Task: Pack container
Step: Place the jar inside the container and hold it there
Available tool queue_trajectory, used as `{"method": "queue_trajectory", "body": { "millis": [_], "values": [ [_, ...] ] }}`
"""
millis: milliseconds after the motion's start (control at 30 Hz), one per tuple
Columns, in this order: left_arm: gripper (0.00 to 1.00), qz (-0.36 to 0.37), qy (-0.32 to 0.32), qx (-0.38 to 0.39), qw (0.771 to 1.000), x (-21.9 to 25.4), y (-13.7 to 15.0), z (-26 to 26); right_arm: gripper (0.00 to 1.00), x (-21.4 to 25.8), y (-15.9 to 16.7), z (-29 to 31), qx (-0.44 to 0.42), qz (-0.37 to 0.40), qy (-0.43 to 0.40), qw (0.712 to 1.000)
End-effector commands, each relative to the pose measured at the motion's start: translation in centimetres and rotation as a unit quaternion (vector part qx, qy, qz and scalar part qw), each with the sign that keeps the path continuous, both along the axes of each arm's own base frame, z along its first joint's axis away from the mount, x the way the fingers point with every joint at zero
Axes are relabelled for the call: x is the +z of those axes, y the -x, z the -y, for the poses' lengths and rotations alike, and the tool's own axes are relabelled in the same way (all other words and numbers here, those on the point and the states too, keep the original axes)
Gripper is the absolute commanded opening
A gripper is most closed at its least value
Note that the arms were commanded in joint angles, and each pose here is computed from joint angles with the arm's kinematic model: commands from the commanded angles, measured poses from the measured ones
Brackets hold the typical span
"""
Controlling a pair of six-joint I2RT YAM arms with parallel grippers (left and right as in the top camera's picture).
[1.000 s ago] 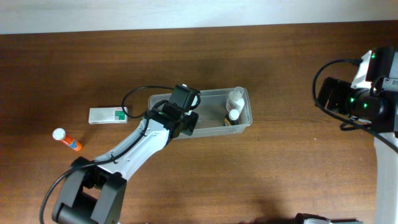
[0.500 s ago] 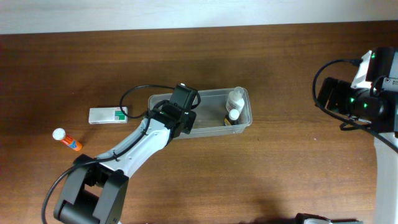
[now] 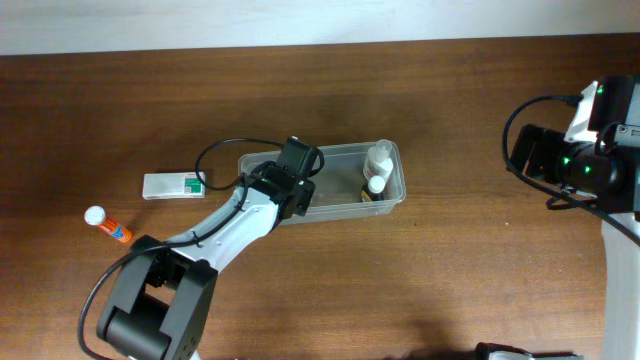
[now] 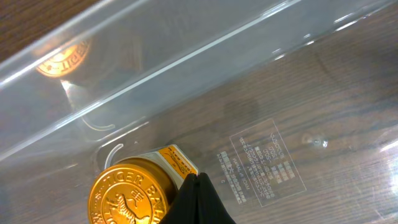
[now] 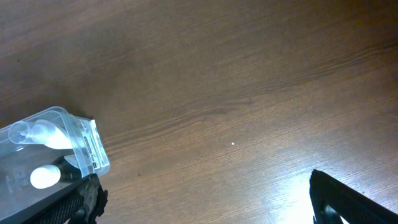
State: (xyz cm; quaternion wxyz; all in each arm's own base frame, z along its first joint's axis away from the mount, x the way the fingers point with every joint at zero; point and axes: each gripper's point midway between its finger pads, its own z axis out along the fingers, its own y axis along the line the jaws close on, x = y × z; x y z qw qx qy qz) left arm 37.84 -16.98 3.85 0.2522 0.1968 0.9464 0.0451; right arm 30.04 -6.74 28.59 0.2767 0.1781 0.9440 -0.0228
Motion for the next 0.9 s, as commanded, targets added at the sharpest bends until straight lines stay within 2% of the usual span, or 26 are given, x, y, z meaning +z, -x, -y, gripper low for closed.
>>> {"method": "queue_trajectory", "body": {
  "millis": [0, 667, 867],
  "values": [
    [0.01, -0.007, -0.023, 0.008, 1.0, -1.3, 0.0, -0.7, 0.98, 0.6, -0.1, 0.2, -0.008, 0.009, -0.002, 1.0],
    [0.02, 0.032, -0.102, 0.049, 0.993, -0.3, -0.9, -3.8, 0.98, 0.6, -0.1, 0.2, -0.008, 0.009, -0.002, 1.0],
    [0.02, 0.034, -0.106, 0.052, 0.992, -0.2, -1.0, -3.9, 0.98, 0.6, -0.1, 0.2, -0.008, 0.009, -0.002, 1.0]
  ]
}}
